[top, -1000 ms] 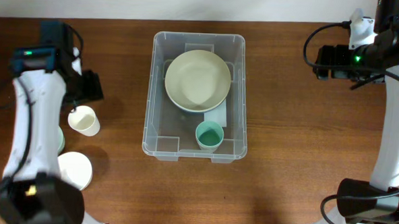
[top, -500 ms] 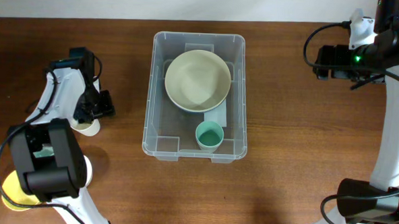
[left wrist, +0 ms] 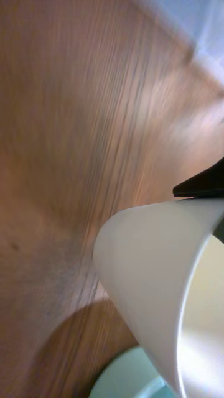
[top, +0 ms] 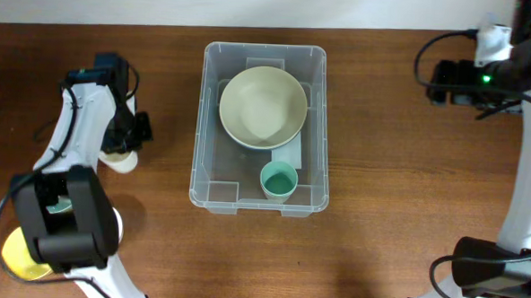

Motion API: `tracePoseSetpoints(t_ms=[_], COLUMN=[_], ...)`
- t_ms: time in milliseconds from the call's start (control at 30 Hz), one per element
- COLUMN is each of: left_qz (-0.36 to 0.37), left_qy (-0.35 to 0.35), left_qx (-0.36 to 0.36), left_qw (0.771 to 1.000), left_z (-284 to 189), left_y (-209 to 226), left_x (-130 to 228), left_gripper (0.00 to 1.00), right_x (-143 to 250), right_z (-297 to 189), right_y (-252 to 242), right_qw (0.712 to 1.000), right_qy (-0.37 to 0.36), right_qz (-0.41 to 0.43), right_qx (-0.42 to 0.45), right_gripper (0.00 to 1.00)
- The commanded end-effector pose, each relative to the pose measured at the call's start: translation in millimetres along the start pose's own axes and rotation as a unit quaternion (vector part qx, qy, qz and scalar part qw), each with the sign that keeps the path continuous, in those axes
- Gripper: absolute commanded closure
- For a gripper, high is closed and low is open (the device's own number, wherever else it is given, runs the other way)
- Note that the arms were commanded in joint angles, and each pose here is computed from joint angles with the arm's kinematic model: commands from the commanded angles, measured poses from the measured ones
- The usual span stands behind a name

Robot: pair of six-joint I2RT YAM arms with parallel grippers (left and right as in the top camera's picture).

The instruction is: Pack container

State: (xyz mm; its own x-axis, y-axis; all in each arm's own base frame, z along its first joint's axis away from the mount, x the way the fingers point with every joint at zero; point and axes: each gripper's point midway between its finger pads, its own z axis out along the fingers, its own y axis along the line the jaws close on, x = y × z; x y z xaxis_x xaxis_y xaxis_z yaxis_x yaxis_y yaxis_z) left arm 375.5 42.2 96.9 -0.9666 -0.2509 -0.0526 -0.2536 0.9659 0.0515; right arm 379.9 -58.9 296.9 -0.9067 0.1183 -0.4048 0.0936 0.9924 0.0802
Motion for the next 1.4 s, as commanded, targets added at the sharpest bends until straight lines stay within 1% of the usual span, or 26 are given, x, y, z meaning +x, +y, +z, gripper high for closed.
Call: tracePoseSetpoints(t_ms=[0,100,167,233,333,467,633,700,800,1000,1200,1267,1300,1333,1367], left_qz=[0.04,0.09,0.127,0.169,0.236,0.317,0.382,0.397,0.416,0.429,0.431,0.432,0.432,0.432,0.431], left_qy=[-0.121,-0.175,-0.2,-0.214,-0.215,-0.188,-0.139,-0.118,-0.083,-0.047,-0.02,-0.02,-0.02,-0.018,-0.017], left_qx=[0.034,0.057,0.075,0.091,0.113,0.133,0.119,0.108,0.09,0.066,0.065,0.065,0.065,0.064,0.063], left_qw=[0.991,0.979,0.969,0.958,0.941,0.92,0.906,0.904,0.901,0.9,0.9,0.9,0.9,0.9,0.9], left_z=[-96.3,-150.6,-176.1,-192.6,-200.4,-194.9,-171.6,-159.6,-137.7,-107.1,-93.6,-93.6,-93.6,-93.6,-94.1], left_y=[-33.8,-71.0,-98.3,-127.4,-172.9,-222.5,-253.4,-260.0,-268.9,-280.3,-283.4,-283.5,-283.2,-282.6,-281.6], left_x=[-12.0,0.3,13.3,30.4,61.7,107.8,148.5,158.5,169.9,175.2,180.7,180.9,181.0,181.4,181.3], left_gripper=[0.99,1.0,0.99,1.0,0.99,0.99,1.0,0.99,0.99,0.99,0.99,0.94,0.86,0.68,0.55], right_x=[2.6,3.3,3.3,3.1,3.2,3.6,3.7,3.6,3.8,4.4,4.3,4.3,4.3,4.3,4.3], right_z=[2.0,0.9,0.7,0.7,0.7,0.7,0.7,0.7,0.7,0.7,0.7,0.7,0.7,0.7,0.7], right_y=[-20.2,-29.7,-31.2,-31.2,-31.3,-31.2,-31.2,-31.0,-30.9,-31.0,-31.1,-31.1,-31.1,-31.1,-31.1], right_qw=[0.999,0.999,0.999,0.999,0.999,0.999,0.999,0.999,0.999,0.998,0.999,0.999,0.999,0.999,0.999], right_qy=[0.006,0.005,0.004,0.004,0.004,0.005,0.005,0.005,0.006,0.007,0.007,0.007,0.007,0.007,0.007], right_qz=[0.039,0.051,0.052,0.052,0.052,0.052,0.052,0.052,0.052,0.052,0.052,0.052,0.052,0.052,0.052], right_qx=[0.009,0.014,0.015,0.015,0.015,0.015,0.015,0.014,0.014,0.014,0.015,0.015,0.015,0.015,0.015], right_gripper=[0.03,0.03,0.03,0.03,0.03,0.03,0.03,0.03,0.03,0.03,0.03,0.03,0.03,0.03,0.03])
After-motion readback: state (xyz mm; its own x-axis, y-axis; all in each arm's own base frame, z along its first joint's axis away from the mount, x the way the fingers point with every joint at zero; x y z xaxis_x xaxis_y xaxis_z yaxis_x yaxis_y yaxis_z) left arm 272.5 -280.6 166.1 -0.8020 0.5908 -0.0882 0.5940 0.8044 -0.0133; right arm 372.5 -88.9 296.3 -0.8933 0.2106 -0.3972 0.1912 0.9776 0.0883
